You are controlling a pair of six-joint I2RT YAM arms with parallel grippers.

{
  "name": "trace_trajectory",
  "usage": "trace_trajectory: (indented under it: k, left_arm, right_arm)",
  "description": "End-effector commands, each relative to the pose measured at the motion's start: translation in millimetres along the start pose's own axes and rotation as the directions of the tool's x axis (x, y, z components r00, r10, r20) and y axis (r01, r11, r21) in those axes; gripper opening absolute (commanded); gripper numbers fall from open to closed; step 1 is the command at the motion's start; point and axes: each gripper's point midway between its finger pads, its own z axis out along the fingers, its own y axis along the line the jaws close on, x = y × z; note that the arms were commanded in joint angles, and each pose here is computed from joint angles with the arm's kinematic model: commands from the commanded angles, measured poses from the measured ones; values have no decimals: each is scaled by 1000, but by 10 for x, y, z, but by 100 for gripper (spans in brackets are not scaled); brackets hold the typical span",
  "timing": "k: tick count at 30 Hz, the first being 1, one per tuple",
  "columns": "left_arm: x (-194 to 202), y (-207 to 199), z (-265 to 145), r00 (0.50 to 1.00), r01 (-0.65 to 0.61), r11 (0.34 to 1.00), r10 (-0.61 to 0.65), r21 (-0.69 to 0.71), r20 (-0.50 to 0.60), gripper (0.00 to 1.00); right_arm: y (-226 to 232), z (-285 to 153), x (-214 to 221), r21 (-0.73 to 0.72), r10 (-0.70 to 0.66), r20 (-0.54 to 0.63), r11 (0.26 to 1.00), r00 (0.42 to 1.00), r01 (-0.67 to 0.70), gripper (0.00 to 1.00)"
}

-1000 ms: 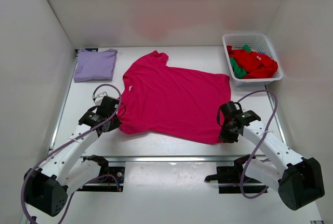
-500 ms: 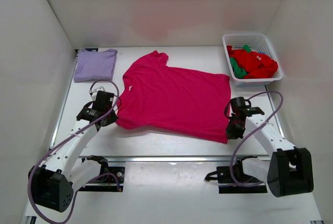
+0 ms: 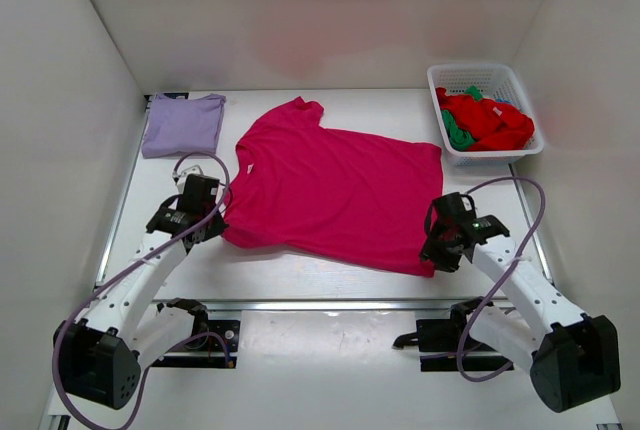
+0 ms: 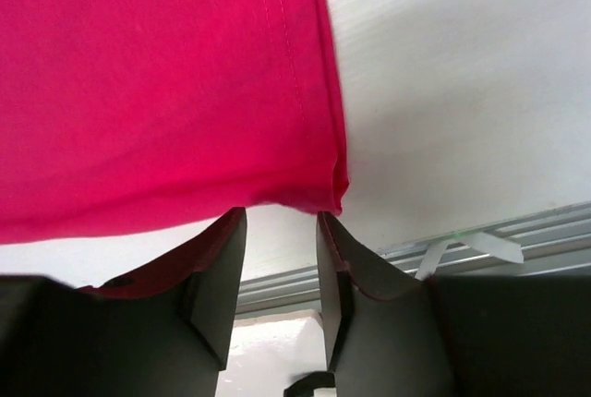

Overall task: Fold and stack the t-shirts
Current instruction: Flatten out the tshirt

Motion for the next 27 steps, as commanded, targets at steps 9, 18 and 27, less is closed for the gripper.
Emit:
trace_trajectory:
  k: [9, 18, 27]
  left_arm:
    - [-12, -24, -8, 1000, 17, 999, -17, 38, 22, 0]
    - [8, -36, -1, 1000, 14, 999, -14, 40, 16, 0]
    - [19, -50, -1, 1000, 9, 999, -10, 44, 19, 0]
  right_arm:
    - [1, 77, 333, 41, 67, -43, 997, 997, -65, 28]
    - [-179, 156, 360, 113, 90, -23, 990, 996, -87, 33]
    - [-218, 229, 203, 115, 146, 36, 982, 989, -150, 36]
